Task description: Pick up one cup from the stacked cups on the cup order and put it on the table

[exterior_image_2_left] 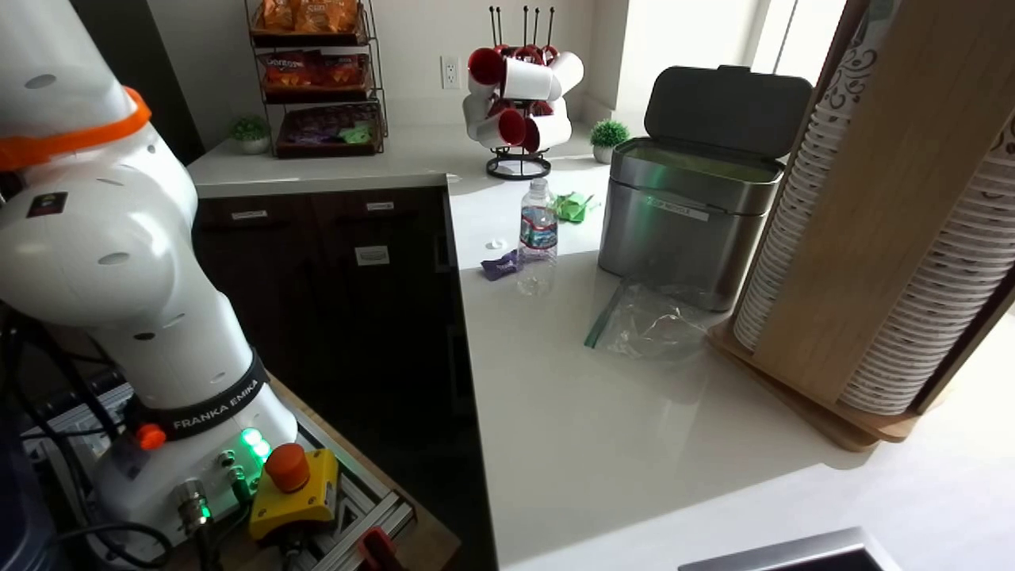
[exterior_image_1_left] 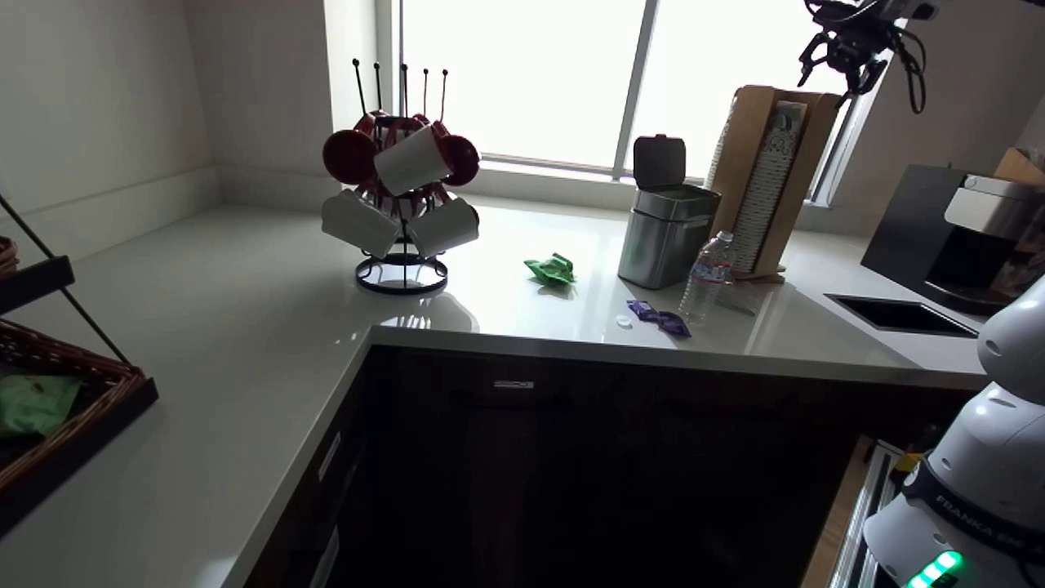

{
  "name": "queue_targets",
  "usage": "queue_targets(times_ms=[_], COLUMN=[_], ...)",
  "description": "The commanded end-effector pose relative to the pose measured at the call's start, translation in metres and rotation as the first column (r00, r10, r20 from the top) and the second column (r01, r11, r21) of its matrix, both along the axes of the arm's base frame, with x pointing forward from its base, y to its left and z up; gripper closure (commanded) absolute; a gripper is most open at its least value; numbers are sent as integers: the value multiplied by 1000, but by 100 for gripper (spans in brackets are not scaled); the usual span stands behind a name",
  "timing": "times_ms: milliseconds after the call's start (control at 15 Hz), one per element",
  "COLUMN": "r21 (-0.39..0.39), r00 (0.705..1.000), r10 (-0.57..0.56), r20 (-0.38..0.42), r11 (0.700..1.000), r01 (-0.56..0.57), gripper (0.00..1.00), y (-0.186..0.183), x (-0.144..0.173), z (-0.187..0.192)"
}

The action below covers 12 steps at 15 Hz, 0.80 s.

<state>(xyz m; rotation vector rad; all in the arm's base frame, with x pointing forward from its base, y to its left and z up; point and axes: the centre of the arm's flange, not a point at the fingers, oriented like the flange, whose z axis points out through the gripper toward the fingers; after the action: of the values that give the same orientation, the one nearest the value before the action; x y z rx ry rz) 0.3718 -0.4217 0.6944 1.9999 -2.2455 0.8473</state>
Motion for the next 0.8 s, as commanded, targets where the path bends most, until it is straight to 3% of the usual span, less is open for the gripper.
queue_targets(times_ms=[0,467,533,667,733], r21=[54,33,25,18,16], r00=[996,982,981,981,981], r10=[-70,-132,-132,-127,-125], r20=[55,135,141,145,146], r11=[996,991,991,992,992], r01=[67,129,129,126,124], gripper=[0,0,5,34,42], y=[-2,-12,-13,-14,-14], x=[11,23,24,27,28], z=[-11,-18,-18,-20,-21])
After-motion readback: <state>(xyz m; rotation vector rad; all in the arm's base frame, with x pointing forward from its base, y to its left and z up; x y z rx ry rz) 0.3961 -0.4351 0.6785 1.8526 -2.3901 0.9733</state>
